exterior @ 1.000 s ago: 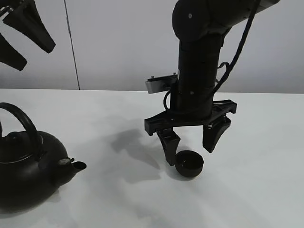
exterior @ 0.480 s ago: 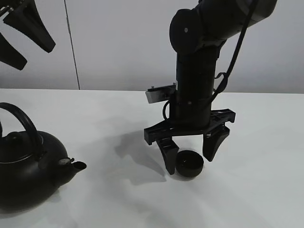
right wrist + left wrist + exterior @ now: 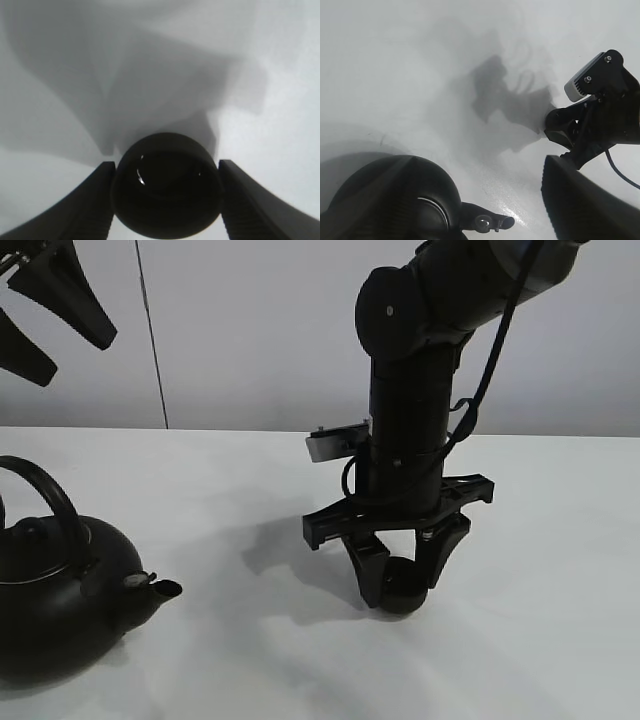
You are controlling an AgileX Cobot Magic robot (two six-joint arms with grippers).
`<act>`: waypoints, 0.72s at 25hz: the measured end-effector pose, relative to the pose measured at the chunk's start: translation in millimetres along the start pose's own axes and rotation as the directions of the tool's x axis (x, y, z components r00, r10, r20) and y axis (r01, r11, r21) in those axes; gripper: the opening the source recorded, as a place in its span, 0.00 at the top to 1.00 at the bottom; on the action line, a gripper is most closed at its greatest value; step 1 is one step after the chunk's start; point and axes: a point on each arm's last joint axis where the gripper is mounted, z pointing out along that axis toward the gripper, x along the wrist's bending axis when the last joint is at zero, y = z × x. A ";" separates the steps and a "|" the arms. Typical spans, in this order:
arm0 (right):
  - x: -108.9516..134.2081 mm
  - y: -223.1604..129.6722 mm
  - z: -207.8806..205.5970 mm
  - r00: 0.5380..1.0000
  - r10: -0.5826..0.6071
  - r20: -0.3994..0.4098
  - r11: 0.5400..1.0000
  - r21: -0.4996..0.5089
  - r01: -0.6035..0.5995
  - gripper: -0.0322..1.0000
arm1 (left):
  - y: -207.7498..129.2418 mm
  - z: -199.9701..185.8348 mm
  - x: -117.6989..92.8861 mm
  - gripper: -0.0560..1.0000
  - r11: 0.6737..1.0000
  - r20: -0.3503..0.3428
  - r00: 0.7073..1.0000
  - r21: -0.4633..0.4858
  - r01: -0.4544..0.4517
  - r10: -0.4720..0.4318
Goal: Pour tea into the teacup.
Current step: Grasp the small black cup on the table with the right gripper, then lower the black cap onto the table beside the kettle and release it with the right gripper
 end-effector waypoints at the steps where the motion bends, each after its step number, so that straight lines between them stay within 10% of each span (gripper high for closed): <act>1: 0.0 -0.3 0.0 1.000 0.000 0.000 1.000 0.004 0.000 0.58 | 0.0 0.0 0.0 0.47 1.000 0.000 1.000 0.000 0.000 0.000; 18: 69.2 25.6 -58.9 0.983 -0.160 -0.094 0.957 -0.260 0.131 0.58 | 0.6 0.0 0.3 0.47 1.000 -0.003 1.000 -0.006 0.000 0.000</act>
